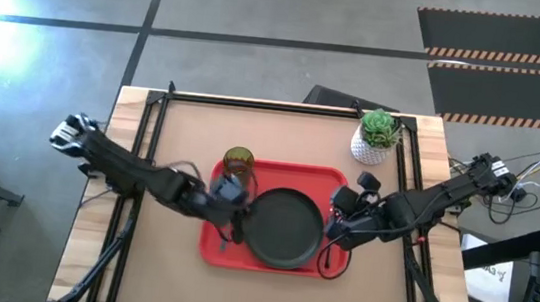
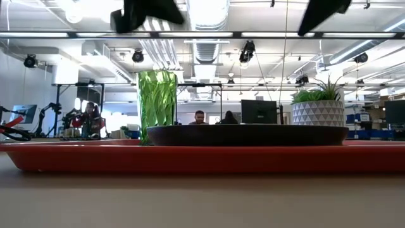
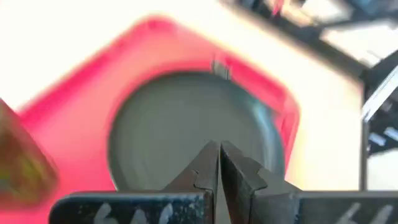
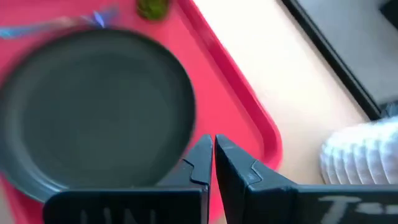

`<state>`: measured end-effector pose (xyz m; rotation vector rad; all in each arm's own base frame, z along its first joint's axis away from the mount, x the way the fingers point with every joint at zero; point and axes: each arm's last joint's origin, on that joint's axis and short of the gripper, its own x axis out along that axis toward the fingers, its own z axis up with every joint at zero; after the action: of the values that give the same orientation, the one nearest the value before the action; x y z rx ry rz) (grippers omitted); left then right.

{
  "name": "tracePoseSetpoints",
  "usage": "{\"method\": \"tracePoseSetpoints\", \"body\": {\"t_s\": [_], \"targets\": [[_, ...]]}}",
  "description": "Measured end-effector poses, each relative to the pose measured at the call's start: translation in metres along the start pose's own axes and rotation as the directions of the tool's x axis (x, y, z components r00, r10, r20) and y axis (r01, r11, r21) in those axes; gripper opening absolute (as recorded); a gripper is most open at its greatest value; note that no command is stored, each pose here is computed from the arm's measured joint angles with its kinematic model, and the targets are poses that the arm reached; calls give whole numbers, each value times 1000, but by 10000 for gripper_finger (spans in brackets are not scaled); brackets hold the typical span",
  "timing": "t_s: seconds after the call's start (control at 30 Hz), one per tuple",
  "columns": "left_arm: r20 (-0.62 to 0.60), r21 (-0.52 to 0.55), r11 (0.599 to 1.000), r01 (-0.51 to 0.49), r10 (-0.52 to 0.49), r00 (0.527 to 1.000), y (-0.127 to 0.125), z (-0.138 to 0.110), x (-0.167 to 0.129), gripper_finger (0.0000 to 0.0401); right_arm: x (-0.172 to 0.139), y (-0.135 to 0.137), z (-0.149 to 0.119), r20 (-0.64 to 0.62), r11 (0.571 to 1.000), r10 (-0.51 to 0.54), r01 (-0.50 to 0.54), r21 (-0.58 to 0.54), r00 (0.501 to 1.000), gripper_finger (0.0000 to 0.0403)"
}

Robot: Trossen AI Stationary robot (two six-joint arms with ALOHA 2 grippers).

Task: Pick and place plate/cup/fork/spoon on tray
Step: Adjust the set up tray

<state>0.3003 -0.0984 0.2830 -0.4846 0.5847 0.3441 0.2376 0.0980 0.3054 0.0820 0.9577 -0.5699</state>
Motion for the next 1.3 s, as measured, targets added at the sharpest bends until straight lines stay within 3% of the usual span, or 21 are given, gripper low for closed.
{"method": "tracePoseSetpoints", "body": {"t_s": [0.13, 0.3, 0.47, 0.7, 1.07, 1.3], "targets": [[148, 72, 996, -54, 42, 988, 4, 32, -49, 0, -10, -2, 9, 115, 998, 61, -62, 3, 991, 9], [294, 93, 986, -137, 104, 950, 23, 47, -105, 0, -28, -16, 16, 230, 995, 93, -100, 18, 969, 9], [378, 99, 975, -201, 149, 914, 43, 51, -141, 0, -44, -35, 16, 301, 994, 72, -94, 61, 951, 9], [427, 88, 960, -265, 204, 881, 65, 53, -168, 0, -52, -44, 15, 323, 991, 86, -115, 73, 943, 9], [406, 123, 936, -330, 256, 877, 88, 47, -187, 0, -53, -46, 13, 290, 990, 109, -129, 53, 951, 9], [435, 82, 950, -301, 238, 869, 109, 46, -212, 0, -75, -75, 9, 388, 985, 101, -147, 90, 916, 9]]}}
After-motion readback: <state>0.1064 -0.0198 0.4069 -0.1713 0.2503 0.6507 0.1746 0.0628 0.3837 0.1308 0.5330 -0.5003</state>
